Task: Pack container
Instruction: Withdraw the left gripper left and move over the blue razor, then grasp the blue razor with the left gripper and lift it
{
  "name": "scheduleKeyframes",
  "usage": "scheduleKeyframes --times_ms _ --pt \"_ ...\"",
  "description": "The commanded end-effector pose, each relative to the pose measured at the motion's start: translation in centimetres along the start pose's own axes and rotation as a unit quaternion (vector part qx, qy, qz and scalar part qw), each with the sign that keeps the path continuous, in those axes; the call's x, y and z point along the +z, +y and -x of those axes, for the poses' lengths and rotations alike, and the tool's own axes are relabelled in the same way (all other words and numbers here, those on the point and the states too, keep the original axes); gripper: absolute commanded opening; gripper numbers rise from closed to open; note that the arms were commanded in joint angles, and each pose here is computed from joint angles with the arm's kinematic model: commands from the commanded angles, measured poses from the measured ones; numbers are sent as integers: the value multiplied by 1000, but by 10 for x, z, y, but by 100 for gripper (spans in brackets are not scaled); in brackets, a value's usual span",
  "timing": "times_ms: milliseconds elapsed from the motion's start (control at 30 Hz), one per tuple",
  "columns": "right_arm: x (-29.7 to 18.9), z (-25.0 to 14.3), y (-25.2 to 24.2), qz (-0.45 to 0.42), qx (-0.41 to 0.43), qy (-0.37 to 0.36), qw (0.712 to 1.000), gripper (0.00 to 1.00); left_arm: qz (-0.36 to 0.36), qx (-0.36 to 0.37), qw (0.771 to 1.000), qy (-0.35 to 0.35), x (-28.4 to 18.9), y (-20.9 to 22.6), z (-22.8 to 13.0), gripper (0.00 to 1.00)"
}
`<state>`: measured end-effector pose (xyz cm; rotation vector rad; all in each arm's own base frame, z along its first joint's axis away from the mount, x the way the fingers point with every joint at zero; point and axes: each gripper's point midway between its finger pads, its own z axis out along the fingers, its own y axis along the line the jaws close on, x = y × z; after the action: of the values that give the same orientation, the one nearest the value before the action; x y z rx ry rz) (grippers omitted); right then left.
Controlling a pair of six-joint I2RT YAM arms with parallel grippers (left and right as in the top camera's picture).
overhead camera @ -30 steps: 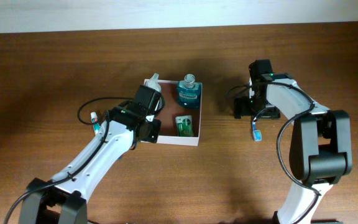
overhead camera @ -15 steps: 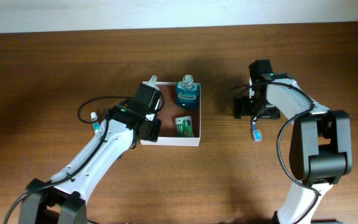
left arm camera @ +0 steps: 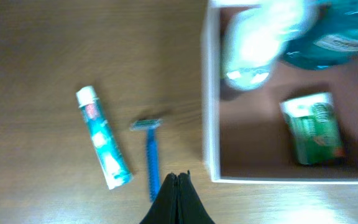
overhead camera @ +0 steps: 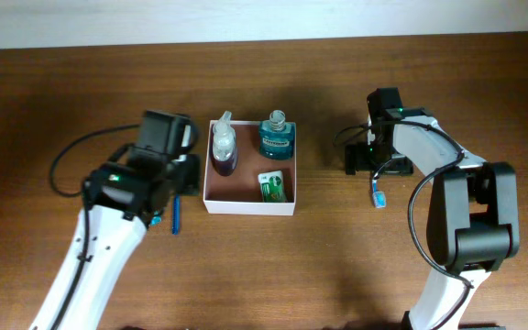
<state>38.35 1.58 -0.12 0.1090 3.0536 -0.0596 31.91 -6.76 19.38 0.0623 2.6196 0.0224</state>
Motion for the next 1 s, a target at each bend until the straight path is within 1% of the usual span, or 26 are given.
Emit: scheduleKeyframes --times_ms 0,33,67,100,267,367,500,700,900,967 --pt "21 -20 -6 -21 -4 38 999 99 40 -44 998 26 8 34 -9 4" --pt "21 -20 -6 -21 -4 38 999 99 44 -53 997 32 11 40 -12 12" --pt "21 -20 -6 -21 -4 38 999 99 41 -62 996 39 15 44 -15 25" --pt "21 -20 -6 -21 -4 38 999 99 30 -76 996 48 19 46 -18 40" --pt "21 -20 -6 -21 -4 38 999 99 12 -106 991 83 40 55 -38 41" --pt "21 -20 -6 -21 -4 38 999 99 -11 -119 988 101 56 51 -52 42" --pt "21 -20 -6 -21 -4 38 999 99 -30 -121 987 101 78 44 -64 45" --pt "21 -20 -6 -21 -4 38 999 99 -30 -122 986 108 103 43 -80 45" --pt "21 -20 -6 -21 -4 38 999 99 -39 -121 984 127 120 39 -92 44" --pt "21 -20 -6 -21 -4 38 999 99 -38 -117 983 136 127 39 -96 42"
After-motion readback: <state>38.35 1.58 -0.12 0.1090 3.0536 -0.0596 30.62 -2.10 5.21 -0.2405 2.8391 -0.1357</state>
